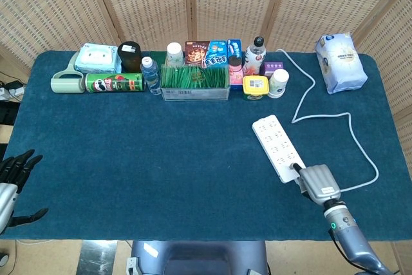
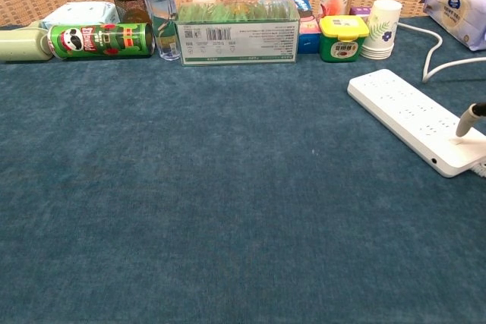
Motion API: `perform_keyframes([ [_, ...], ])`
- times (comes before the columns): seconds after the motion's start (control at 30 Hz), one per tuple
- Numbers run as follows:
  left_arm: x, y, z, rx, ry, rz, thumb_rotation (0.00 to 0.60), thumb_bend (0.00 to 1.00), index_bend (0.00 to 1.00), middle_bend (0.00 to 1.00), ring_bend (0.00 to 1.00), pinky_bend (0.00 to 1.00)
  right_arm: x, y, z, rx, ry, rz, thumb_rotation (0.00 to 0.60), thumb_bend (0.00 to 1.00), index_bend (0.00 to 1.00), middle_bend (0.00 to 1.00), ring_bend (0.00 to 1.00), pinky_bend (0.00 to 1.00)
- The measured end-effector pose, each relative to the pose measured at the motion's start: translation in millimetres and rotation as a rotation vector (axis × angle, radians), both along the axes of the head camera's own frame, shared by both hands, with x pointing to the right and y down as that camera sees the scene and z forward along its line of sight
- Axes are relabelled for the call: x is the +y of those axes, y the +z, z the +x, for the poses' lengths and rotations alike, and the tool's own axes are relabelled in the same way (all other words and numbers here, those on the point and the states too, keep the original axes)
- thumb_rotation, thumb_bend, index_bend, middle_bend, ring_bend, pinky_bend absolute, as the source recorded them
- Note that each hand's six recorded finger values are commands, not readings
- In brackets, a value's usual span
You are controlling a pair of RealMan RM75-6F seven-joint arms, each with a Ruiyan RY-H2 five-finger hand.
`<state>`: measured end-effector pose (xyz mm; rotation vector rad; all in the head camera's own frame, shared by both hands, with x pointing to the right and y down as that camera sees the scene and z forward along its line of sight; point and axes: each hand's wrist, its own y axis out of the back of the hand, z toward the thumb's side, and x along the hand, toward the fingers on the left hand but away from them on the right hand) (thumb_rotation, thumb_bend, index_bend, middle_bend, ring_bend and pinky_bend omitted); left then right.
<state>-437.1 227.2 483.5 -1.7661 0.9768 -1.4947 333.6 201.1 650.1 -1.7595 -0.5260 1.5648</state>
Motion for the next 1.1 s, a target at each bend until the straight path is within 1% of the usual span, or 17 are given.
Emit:
perform_keyframes([
  [0.4, -0.8, 0.7, -0.7, -0.002, -0.001, -0.002, 0.600, 0.11, 0.00, 0.00, 0.00, 0.02, -1.2, 7.5, 2.6, 0.017, 0.011, -0.011, 0.600, 0.81, 0.28, 1.00, 1.00, 1.00],
  [1.1, -0.4, 4.0, -3.7, 0.001, -0.007, -0.008, 0.600, 0.11, 0.00, 0.00, 0.00, 0.02, 4.6, 16.8, -0.4, 0.054, -0.012, -0.028, 0.600, 0.81, 0.29, 1.00, 1.00, 1.00],
])
